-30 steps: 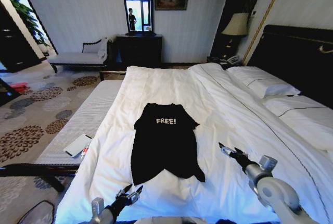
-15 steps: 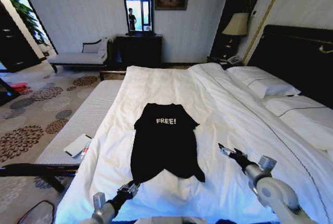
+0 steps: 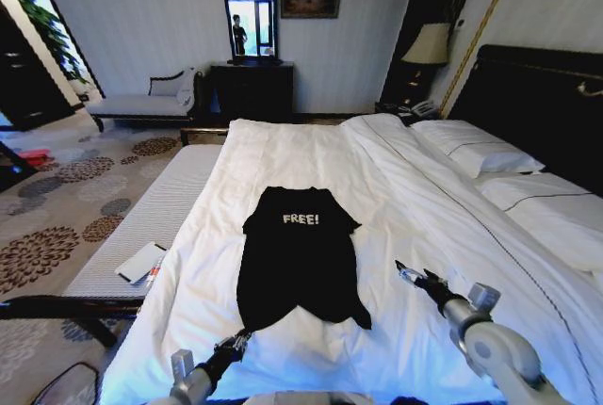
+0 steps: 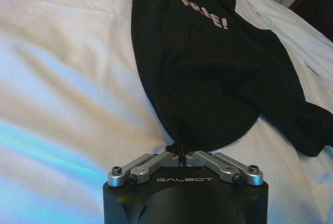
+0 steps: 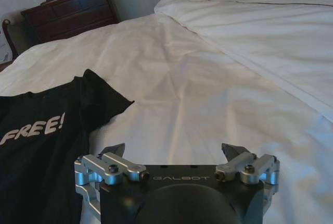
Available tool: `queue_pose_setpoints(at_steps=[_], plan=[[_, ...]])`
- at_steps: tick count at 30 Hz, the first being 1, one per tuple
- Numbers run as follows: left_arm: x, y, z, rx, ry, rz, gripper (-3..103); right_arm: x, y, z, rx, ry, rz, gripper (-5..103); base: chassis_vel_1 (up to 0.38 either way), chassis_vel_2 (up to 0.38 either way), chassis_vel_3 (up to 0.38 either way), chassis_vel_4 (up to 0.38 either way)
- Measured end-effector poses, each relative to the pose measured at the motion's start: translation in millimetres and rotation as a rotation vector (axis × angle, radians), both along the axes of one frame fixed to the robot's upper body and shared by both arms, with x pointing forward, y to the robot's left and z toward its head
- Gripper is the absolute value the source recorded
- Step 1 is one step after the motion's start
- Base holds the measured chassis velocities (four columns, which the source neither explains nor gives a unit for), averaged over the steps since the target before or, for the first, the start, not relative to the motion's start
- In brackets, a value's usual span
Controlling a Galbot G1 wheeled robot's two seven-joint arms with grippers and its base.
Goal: Fold the clothes on the bed.
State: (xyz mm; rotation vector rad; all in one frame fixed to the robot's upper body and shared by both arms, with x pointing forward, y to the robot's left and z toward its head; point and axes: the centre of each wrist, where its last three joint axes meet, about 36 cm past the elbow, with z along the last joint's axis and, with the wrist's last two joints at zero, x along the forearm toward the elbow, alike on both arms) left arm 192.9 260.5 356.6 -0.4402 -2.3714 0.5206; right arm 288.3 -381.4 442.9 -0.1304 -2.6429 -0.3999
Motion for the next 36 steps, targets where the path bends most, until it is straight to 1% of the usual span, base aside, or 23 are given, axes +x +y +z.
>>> queue_pose_setpoints(at_steps=[8,13,15,16,19,20,22,24,28,36], plan=[[-3.3,0.6,3.1,0.002,-0.007,0.013,0,-6.0,6.8,3.1,0.011,-0.001,0.011,100,0.0,0.0,0.0,0.0],[-8.1,2.7,10.6,0.002,-0.011,0.015,0,-18.9,17.8,10.5,0.027,0.029,0.038,100,0.0,0.0,0.0,0.0],[-9.7,4.8,15.1,0.003,-0.018,0.02,0,-36.5,30.0,15.1,0.03,0.061,0.077,100,0.0,0.0,0.0,0.0],[-9.7,4.8,15.1,0.003,-0.018,0.02,0,-36.5,30.0,15.1,0.03,0.061,0.077,100,0.0,0.0,0.0,0.0],[-9.0,7.9,18.7,0.0,-0.025,0.029,0,-73.9,51.6,13.6,0.002,0.11,0.15,100,0.0,0.0,0.0,0.0],[-9.0,7.9,18.7,0.0,-0.025,0.029,0,-73.9,51.6,13.6,0.002,0.11,0.15,100,0.0,0.0,0.0,0.0],[-8.4,8.7,19.1,-0.001,-0.027,0.031,0,-89.7,62.7,8.5,-0.002,0.141,0.174,100,0.0,0.0,0.0,0.0],[-7.9,9.1,19.4,-0.003,-0.029,0.032,0,-94.7,66.8,5.4,0.0,0.156,0.181,100,0.0,0.0,0.0,0.0],[-6.2,11.2,22.1,-0.007,-0.036,0.037,0,-104.5,73.6,-1.3,0.044,0.198,0.192,100,0.0,0.0,0.0,0.0],[-6.8,13.6,22.2,-0.011,-0.034,0.044,0,-106.6,80.7,-12.7,0.086,0.229,0.202,100,0.0,0.0,0.0,0.0]])
